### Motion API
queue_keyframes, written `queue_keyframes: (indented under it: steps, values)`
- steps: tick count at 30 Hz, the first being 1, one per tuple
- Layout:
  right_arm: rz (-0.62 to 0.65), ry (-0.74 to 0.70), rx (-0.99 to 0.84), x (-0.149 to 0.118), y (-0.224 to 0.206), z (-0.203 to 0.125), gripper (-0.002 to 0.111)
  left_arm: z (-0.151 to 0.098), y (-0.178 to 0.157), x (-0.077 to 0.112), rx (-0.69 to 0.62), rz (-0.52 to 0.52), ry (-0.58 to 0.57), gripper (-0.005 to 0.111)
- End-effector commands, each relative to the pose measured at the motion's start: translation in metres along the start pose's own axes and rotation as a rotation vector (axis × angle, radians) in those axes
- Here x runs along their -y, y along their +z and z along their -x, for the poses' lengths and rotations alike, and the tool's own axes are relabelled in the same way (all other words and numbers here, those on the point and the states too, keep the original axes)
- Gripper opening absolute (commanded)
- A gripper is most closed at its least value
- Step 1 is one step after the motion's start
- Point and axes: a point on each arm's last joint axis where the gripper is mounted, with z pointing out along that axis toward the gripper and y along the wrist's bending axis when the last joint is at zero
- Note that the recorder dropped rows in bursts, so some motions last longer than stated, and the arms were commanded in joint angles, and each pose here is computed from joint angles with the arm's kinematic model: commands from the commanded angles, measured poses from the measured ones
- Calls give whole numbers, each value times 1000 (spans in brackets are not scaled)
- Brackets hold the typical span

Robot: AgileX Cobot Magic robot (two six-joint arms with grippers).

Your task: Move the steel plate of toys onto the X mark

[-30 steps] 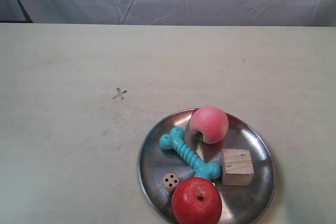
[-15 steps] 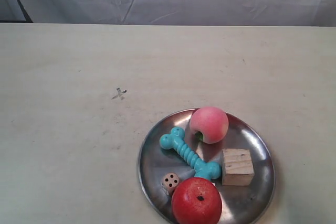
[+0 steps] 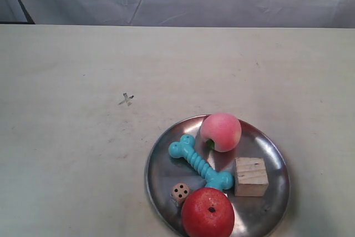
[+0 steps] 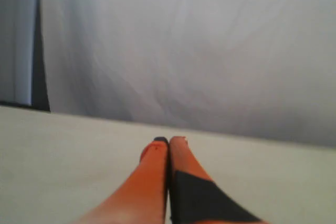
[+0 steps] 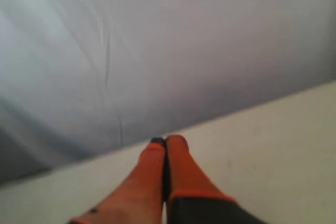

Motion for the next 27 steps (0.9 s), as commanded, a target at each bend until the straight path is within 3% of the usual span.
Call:
queue_keyframes:
  steps: [1,5,8,9,14,16,18,20,22,24,27]
  values:
    - [87,-23,-446,0,59,-25,-1,-25,53,20,-397,-123,130,0]
    - [41,-7,-791,17,106,-50,-1,-61,81,36,-603,-182,163,0]
    - [-40,-20,-987,35,129,-68,-1,-87,88,45,-763,-187,23,0]
    - [-89,-4,-1052,47,138,-83,-1,-103,89,51,-886,-185,-113,0]
    - [-99,52,-1247,61,142,-116,-1,-143,103,59,-1124,-200,-252,0]
    - [-90,61,-1270,61,141,-117,-1,-160,115,71,-1268,-303,-295,2]
    - [-88,61,-1274,61,141,-117,-1,-168,131,85,-1352,-438,-368,16]
    - [-81,65,-1289,60,139,-118,9,-173,139,87,-1355,-451,-361,31]
    - [-80,62,-1306,60,138,-118,33,-175,144,84,-1331,-413,-329,42]
    - [-156,58,-1309,65,137,-118,54,-177,145,81,-1324,-392,-290,42]
    - [-252,44,-1318,72,135,-118,56,-181,147,81,-1332,-382,-311,42]
